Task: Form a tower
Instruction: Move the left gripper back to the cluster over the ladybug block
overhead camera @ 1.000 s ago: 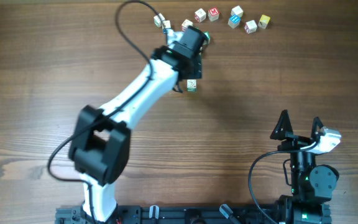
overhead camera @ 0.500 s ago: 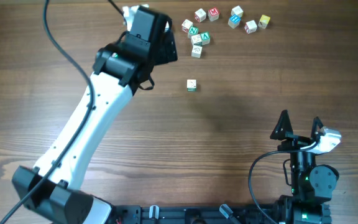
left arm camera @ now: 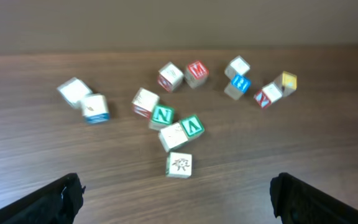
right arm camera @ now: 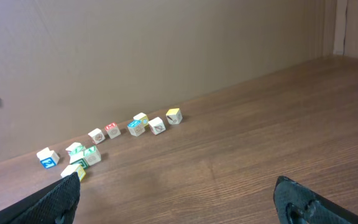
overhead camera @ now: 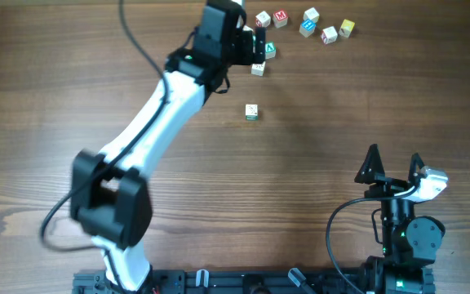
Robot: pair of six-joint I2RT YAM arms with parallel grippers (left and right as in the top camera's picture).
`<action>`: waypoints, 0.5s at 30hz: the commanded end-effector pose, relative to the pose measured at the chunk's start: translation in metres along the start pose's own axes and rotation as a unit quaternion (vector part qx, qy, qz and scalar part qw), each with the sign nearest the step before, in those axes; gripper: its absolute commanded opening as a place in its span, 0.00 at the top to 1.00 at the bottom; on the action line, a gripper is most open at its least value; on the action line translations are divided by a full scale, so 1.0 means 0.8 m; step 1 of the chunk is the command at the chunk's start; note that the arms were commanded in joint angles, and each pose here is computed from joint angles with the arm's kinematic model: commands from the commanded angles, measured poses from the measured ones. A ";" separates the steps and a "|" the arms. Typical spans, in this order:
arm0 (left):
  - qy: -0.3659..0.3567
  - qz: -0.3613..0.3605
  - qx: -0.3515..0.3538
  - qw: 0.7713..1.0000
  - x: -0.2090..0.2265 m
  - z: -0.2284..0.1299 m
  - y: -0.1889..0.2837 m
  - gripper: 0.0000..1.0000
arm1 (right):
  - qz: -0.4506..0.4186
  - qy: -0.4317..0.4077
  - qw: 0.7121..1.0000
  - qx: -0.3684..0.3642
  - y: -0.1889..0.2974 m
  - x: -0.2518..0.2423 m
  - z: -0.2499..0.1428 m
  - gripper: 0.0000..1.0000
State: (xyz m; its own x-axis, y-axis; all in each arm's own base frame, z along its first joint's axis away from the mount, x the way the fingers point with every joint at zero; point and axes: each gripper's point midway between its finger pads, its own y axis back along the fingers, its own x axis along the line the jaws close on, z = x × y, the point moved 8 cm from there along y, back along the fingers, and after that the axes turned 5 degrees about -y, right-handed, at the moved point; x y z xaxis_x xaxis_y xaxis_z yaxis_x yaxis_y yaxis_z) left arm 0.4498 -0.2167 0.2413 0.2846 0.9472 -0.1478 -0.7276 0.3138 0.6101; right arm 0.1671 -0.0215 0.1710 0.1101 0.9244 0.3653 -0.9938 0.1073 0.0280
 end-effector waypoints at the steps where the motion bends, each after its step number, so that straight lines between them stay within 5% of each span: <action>1: -0.010 -0.030 0.013 0.999 -0.004 -0.025 -0.051 0.00 | 0.002 0.007 1.000 0.000 0.000 0.000 0.000 0.00; 7: 0.007 -0.044 -0.012 0.999 -0.005 -0.038 -0.096 0.01 | 0.002 0.007 1.000 0.000 0.000 0.000 0.000 0.01; 15: -0.002 -0.054 0.039 0.998 -0.006 -0.094 -0.148 0.01 | 0.002 0.007 1.000 0.000 0.000 0.000 0.000 0.00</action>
State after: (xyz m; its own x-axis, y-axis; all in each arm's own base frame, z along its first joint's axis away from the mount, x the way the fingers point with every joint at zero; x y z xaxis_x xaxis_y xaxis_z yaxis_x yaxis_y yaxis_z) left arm 0.4869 -0.2484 0.1358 0.3468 0.9146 -0.2079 -0.6751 0.3973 0.6216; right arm 0.1671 -0.0215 0.1710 0.1102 0.9244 0.3653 -0.9938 0.1073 0.0284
